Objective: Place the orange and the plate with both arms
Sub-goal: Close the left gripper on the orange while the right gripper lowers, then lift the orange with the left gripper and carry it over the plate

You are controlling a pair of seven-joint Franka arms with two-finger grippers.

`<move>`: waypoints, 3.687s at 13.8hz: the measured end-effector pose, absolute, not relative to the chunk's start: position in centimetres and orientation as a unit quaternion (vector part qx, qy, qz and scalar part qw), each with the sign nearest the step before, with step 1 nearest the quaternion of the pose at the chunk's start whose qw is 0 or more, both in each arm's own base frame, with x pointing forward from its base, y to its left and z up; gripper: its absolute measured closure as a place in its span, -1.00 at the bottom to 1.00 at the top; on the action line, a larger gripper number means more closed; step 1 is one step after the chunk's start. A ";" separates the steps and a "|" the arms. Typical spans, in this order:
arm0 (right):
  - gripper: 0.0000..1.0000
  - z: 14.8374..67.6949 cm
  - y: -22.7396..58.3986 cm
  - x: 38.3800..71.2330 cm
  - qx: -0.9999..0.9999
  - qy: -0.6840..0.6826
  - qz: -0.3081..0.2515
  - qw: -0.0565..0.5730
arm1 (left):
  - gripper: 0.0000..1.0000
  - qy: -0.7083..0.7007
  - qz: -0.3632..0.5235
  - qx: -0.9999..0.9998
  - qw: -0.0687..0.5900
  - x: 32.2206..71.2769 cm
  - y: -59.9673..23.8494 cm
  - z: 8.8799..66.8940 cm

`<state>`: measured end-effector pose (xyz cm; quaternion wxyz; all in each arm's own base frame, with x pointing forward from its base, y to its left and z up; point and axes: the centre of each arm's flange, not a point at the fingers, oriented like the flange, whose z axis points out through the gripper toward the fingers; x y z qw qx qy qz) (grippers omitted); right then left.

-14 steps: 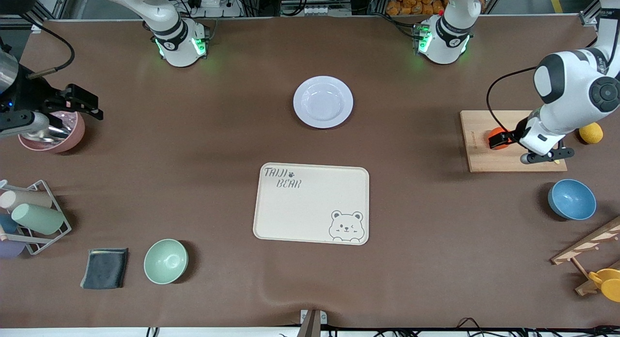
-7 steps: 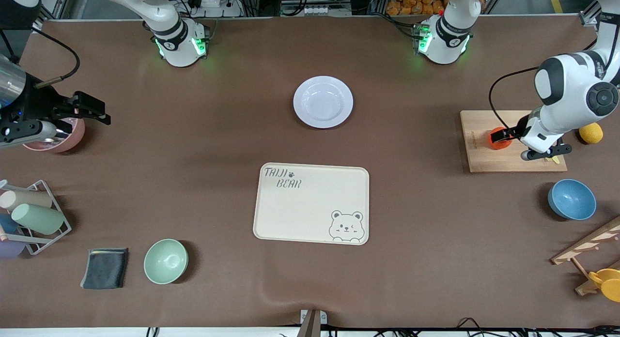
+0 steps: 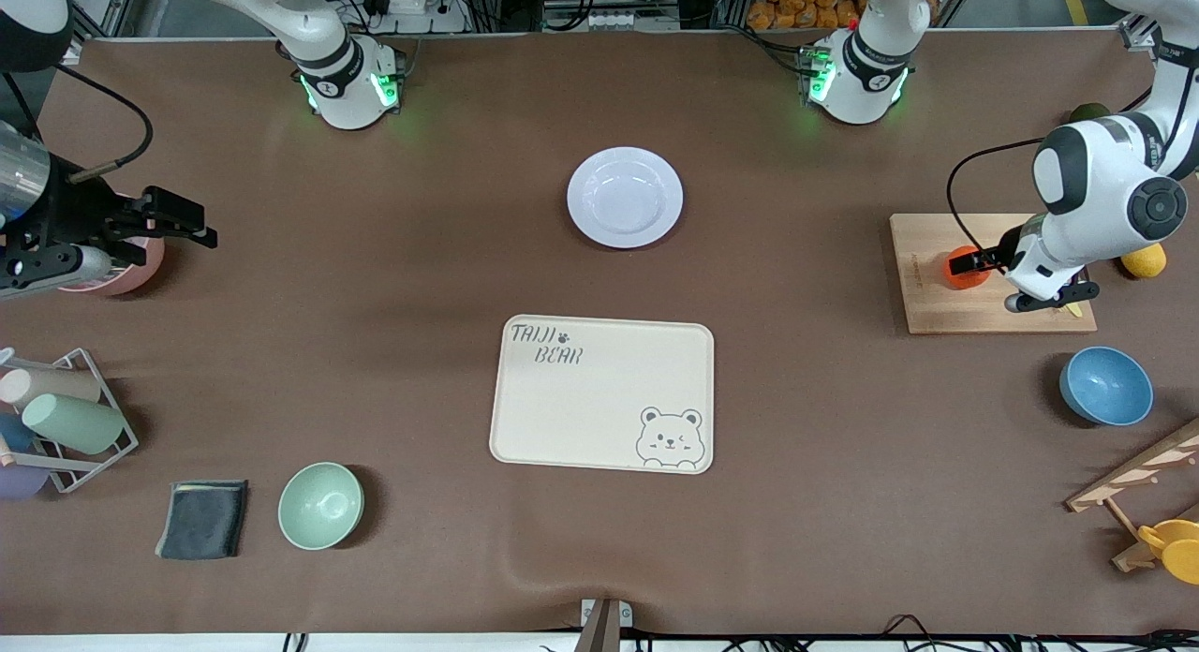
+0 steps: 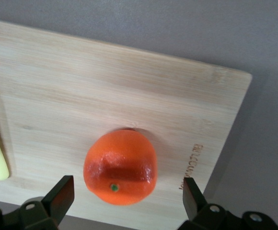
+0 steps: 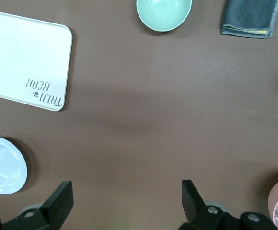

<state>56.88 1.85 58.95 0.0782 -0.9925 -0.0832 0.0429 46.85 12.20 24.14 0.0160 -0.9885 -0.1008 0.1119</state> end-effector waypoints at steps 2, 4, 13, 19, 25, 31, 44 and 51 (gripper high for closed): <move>-1.00 59.0 2.0 56.9 -0.992 -0.085 0.042 0.078 | -1.00 -0.105 0.111 -0.988 0.014 46.8 12.6 23.0; -1.00 59.0 2.4 56.9 -0.992 -0.088 0.040 0.078 | -1.00 -0.107 0.113 -0.988 0.012 46.7 12.9 21.7; -1.00 59.1 2.6 57.0 -0.992 -0.090 0.037 0.078 | -1.00 -0.117 0.128 -0.985 0.007 45.7 13.7 19.9; -1.00 58.8 2.6 57.3 -0.992 -0.089 0.036 0.077 | -0.50 -0.117 0.129 -0.985 0.006 45.5 13.7 19.6; -1.00 58.6 2.6 57.4 -0.992 -0.089 0.037 0.077 | -0.50 -0.097 0.118 -0.988 0.005 46.4 11.8 20.1; -1.00 58.5 2.6 57.4 -0.992 -0.089 0.038 0.077 | -0.50 -0.062 0.115 -0.991 0.006 48.2 7.1 22.2; -1.00 58.3 2.8 57.5 -0.992 -0.090 0.040 0.077 | -0.49 -0.227 0.137 -0.962 0.063 49.1 -13.1 29.3; -1.00 58.2 3.1 57.5 -0.992 -0.093 0.041 0.078 | -0.49 -0.339 0.142 -0.929 0.044 48.0 -21.8 33.0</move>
